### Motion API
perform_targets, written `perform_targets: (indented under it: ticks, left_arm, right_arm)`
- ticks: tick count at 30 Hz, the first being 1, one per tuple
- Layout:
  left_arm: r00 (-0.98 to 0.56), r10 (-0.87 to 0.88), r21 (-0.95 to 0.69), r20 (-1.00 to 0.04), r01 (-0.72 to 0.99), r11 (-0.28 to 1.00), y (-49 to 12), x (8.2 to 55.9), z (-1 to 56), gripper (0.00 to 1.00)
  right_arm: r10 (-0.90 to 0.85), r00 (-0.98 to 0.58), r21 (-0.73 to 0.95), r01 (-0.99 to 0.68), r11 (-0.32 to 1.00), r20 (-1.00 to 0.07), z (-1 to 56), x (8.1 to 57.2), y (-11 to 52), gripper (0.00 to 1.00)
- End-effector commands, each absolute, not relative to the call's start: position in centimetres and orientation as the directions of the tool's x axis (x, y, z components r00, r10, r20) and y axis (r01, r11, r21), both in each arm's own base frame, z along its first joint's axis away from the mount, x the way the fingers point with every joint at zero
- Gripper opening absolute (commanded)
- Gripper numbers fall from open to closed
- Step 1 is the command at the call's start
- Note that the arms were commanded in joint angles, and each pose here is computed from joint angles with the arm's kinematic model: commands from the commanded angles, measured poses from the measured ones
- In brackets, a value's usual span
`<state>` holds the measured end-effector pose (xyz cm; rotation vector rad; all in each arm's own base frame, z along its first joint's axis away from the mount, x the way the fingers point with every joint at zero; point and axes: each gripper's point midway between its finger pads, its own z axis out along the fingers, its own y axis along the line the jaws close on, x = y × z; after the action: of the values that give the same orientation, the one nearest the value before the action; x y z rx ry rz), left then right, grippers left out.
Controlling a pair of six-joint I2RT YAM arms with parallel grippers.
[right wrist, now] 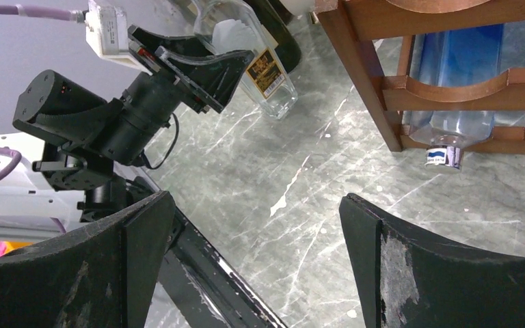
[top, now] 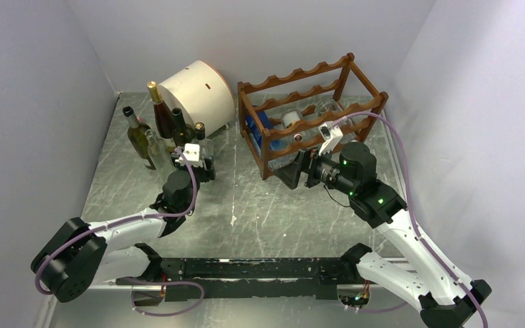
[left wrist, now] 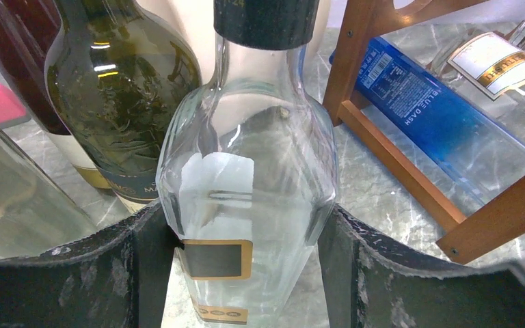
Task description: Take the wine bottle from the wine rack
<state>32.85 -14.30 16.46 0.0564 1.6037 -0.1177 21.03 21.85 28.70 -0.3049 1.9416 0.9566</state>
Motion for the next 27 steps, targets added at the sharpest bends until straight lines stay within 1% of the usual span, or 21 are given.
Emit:
perform_targets:
  ticks: [1,6,7,8,9,10,15,20,27]
  left_arm:
    - [0.11,-0.23,-0.218,-0.967,0.109,0.97,-14.4,33.4,21.8,0.24]
    - [0.046,-0.256,-0.253,-0.966,0.066,0.965,-13.8,33.0,20.4,0.58]
    - [0.03,-0.254,-0.251,-0.967,0.068,0.965,-13.9,32.9,20.2,0.7]
    - [0.016,-0.253,-0.251,-0.967,0.073,0.965,-14.1,32.9,20.2,0.89]
    - [0.0,-0.257,-0.256,-0.966,0.077,0.964,-14.2,32.8,20.2,0.97]
    - [-0.018,-0.262,-0.262,-0.965,0.081,0.962,-14.3,32.7,20.1,1.0]
    - [-0.071,-0.301,-0.308,-0.951,0.119,0.944,-14.5,31.2,20.4,1.0]
    - [-0.104,-0.343,-0.353,-0.934,0.103,0.93,-13.5,29.5,21.3,1.0]
    - [-0.134,-0.323,-0.34,-0.937,0.128,0.932,-12.6,27.4,24.7,0.99]
  right_arm:
    - [0.148,-0.536,0.477,-0.552,0.683,-0.831,28.2,21.1,21.4,0.96]
    - [0.144,-0.543,0.48,-0.55,0.683,-0.827,27.9,21.2,21.6,0.96]
    - [0.145,-0.544,0.481,-0.549,0.684,-0.826,27.9,21.2,21.6,0.96]
    - [0.145,-0.546,0.482,-0.548,0.684,-0.825,27.8,21.2,21.6,0.96]
    - [0.143,-0.547,0.482,-0.548,0.684,-0.825,27.8,21.2,21.6,0.96]
    - [0.144,-0.548,0.484,-0.546,0.684,-0.824,27.7,21.2,21.6,0.96]
    - [0.132,-0.559,0.477,-0.534,0.697,-0.819,27.1,21.2,21.4,0.96]
    - [0.107,-0.57,0.447,-0.499,0.742,-0.815,25.9,21.3,20.4,0.97]
    - [0.074,-0.579,0.384,-0.435,0.814,-0.812,24.2,21.9,18.7,0.97]
